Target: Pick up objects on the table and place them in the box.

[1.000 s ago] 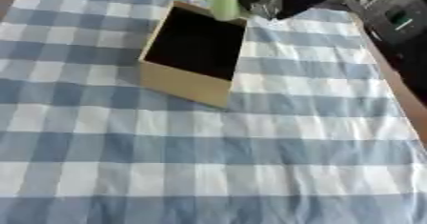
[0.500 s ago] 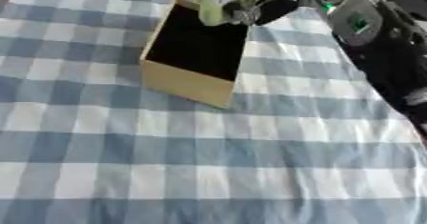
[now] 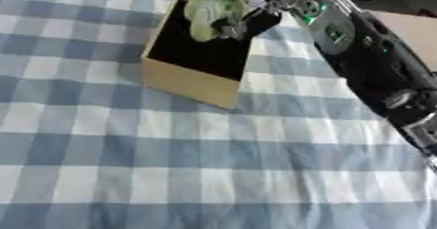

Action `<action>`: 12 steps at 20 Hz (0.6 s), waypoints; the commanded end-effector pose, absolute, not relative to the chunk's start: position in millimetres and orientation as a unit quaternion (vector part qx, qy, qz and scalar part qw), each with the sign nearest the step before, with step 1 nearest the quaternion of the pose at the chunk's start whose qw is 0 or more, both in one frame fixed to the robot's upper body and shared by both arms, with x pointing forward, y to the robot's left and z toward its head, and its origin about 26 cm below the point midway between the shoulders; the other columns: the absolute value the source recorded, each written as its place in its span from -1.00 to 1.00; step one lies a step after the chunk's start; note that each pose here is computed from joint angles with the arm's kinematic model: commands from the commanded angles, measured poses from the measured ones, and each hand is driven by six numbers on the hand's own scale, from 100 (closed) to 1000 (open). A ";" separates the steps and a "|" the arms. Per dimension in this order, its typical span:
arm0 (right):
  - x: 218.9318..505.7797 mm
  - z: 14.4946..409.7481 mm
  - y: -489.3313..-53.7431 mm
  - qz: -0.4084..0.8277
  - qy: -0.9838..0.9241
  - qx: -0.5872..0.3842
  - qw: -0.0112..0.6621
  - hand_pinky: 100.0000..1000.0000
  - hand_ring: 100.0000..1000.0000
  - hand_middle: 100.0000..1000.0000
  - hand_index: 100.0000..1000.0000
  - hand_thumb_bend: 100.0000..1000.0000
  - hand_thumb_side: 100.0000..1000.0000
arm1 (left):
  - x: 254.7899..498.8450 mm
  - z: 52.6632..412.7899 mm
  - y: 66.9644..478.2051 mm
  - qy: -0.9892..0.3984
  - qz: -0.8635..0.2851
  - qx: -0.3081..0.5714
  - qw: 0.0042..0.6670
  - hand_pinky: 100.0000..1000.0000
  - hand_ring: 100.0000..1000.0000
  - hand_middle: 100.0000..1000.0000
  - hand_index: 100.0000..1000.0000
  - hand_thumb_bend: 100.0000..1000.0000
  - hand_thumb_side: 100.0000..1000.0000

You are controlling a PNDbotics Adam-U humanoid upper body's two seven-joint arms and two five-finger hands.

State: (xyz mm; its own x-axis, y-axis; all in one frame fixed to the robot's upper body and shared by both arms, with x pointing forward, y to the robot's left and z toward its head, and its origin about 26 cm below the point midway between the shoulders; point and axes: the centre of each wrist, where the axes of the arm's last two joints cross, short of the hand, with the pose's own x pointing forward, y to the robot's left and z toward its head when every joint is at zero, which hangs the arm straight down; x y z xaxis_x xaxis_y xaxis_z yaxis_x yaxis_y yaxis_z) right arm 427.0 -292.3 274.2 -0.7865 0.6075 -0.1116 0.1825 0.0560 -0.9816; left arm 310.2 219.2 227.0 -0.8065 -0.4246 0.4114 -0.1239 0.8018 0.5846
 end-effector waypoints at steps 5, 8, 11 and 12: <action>426.1 285.3 -297.2 0.646 -0.689 -0.291 0.153 -0.16 -0.06 -0.01 0.28 -1.00 -1.00 | 307.9 233.4 216.8 -0.914 -0.276 0.145 0.259 -0.44 0.03 0.21 0.24 -1.00 0.61; 425.4 286.3 -296.1 0.659 -0.677 -0.293 0.149 0.11 0.21 0.20 0.42 -1.00 -1.00 | 307.9 232.9 216.7 -0.914 -0.277 0.144 0.260 -0.44 0.03 0.21 0.24 -1.00 0.61; 423.5 289.3 -295.0 0.673 -0.663 -0.297 0.141 0.44 0.53 0.41 0.57 -1.00 -1.00 | 307.8 232.2 216.8 -0.913 -0.277 0.144 0.261 -0.44 0.03 0.22 0.24 -1.00 0.61; 422.4 290.9 -294.2 0.678 -0.658 -0.299 0.137 0.56 0.60 0.45 0.62 -0.99 -1.00 | 307.7 231.9 216.8 -0.913 -0.277 0.144 0.262 -0.44 0.03 0.22 0.24 -1.00 0.61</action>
State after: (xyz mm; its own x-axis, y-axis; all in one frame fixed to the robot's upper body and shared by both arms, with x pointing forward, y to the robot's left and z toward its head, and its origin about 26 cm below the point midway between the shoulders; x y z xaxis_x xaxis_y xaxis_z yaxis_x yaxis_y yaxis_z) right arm 427.0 -290.4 273.6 -0.7959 0.5802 -0.1730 0.1654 -0.0664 -0.9840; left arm 310.2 217.8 226.8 -0.8089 -0.4161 0.4153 -0.1155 0.8052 0.5817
